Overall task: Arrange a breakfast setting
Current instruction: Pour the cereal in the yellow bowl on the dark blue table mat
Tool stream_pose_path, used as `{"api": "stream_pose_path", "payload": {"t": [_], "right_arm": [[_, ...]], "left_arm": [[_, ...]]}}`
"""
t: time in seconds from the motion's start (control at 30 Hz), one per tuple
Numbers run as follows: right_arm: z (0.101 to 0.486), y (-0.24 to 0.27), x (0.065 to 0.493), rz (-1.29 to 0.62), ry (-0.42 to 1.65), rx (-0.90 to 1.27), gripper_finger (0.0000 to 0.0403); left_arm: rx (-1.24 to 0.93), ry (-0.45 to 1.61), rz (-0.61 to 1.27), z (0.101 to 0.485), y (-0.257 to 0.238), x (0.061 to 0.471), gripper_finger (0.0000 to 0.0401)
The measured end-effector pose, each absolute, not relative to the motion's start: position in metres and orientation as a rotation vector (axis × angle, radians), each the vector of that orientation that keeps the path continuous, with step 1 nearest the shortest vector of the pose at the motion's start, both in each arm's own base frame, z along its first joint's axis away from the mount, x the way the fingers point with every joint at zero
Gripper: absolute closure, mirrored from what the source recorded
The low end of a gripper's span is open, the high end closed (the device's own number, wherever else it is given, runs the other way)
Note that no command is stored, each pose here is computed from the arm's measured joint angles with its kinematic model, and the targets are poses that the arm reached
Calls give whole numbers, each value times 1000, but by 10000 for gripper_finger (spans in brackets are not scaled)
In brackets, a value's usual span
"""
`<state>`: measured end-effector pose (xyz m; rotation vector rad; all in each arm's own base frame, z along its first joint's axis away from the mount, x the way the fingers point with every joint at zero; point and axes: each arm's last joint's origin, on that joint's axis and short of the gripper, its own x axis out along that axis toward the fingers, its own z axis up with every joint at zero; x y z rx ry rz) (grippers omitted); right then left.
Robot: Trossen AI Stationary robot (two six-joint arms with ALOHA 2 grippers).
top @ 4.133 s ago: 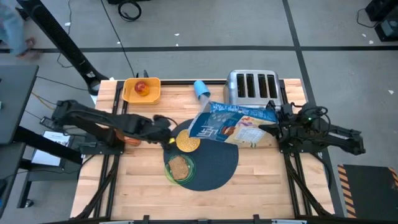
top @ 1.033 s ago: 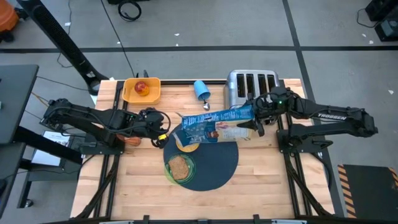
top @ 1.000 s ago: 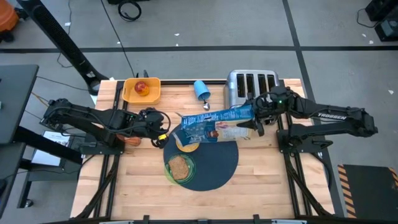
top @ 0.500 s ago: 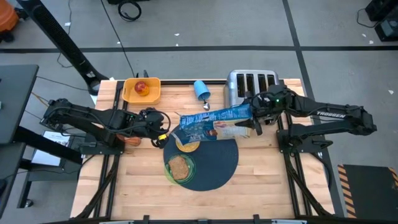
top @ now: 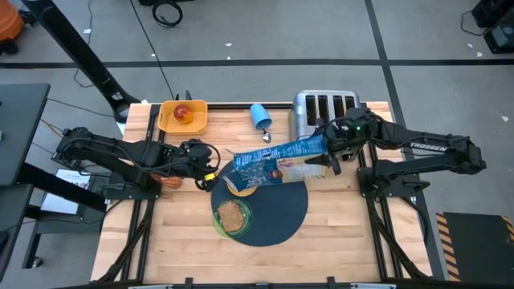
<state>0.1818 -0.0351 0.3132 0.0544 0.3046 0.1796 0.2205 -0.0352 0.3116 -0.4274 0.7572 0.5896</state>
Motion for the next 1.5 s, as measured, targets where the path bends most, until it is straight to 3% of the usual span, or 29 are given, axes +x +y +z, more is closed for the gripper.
{"api": "stream_pose_path", "payload": {"t": [1.5], "right_arm": [[312,-33,187,178,321,81,126]], "left_arm": [[-437,752,593,312,-35,221,205]]}}
